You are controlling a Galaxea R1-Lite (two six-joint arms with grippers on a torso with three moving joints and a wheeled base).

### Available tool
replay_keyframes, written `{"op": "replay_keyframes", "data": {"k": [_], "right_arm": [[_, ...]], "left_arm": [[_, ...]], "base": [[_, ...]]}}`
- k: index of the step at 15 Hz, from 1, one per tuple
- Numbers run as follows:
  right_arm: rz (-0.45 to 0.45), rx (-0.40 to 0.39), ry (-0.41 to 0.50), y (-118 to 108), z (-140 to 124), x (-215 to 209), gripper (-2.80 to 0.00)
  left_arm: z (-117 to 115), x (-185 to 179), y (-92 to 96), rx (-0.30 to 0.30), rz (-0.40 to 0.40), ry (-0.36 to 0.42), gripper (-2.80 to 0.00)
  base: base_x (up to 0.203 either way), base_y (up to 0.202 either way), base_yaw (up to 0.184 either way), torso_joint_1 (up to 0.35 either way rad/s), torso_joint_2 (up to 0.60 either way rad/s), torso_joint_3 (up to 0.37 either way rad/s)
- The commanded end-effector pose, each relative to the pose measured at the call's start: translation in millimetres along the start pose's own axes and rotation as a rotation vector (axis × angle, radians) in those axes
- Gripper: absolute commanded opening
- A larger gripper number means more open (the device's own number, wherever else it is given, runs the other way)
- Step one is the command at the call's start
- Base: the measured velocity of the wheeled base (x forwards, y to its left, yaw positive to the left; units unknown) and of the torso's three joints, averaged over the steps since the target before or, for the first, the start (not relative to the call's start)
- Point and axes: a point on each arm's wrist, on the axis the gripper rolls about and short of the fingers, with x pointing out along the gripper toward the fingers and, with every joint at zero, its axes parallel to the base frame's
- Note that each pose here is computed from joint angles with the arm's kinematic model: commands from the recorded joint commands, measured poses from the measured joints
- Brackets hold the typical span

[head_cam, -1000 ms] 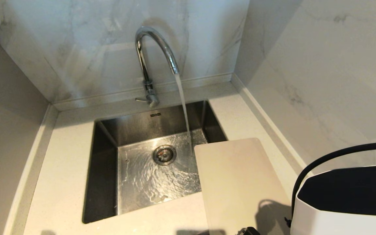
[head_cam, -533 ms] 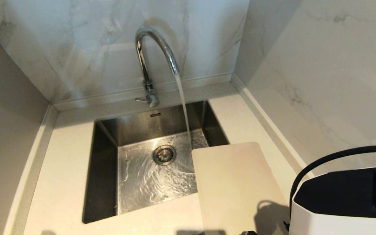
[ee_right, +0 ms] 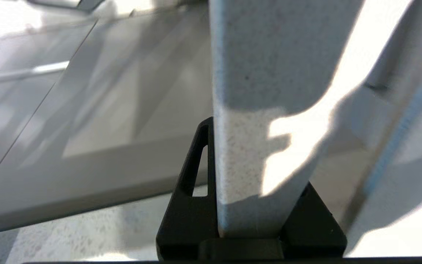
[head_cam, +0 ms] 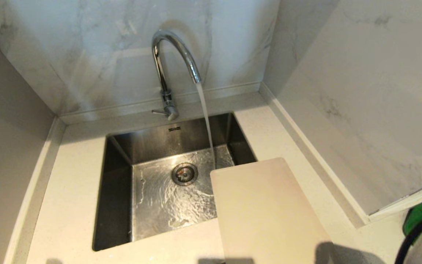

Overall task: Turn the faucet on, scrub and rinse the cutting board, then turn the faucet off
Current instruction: Pick up the cutting board

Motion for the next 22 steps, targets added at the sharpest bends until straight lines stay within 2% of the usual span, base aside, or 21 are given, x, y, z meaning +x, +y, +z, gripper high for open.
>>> {"op": "replay_keyframes", "data": {"k": [1,7,13,16,19,22], "right_arm": [[-0.063,0.022,-0.044,2,-10,-21,-2.80],[-0.072,0.123,-0.037,10,-20,-26,-2.80],[-0.128,0.154,-0.079,7,-18,-27,-2.80],[-0.114,0.145,-0.068,14,-23,-27,-2.80],[-0.158,0.147,-0.077,9,-22,-31,-2.80],[-0.186,0.079,-0.053,7,-22,-32,-2.80]], "left_arm": [[0,0,0.0,0.000,0.000,0.001,-2.80],[0,0,0.0,0.000,0.000,0.001,-2.80],[0,0,0.0,0.001,0.000,0.001,-2.80],[0,0,0.0,0.000,0.000,0.000,-2.80],[0,0,0.0,0.000,0.000,0.001,-2.80],[0,0,0.0,0.000,0.000,0.001,-2.80]], "base": [[0.000,0.000,0.000,0.000,0.00,0.000],[0.000,0.000,0.000,0.000,0.00,0.000],[0.000,0.000,0.000,0.000,0.00,0.000],[0.000,0.000,0.000,0.000,0.00,0.000],[0.000,0.000,0.000,0.000,0.00,0.000],[0.000,0.000,0.000,0.000,0.00,0.000]]}}
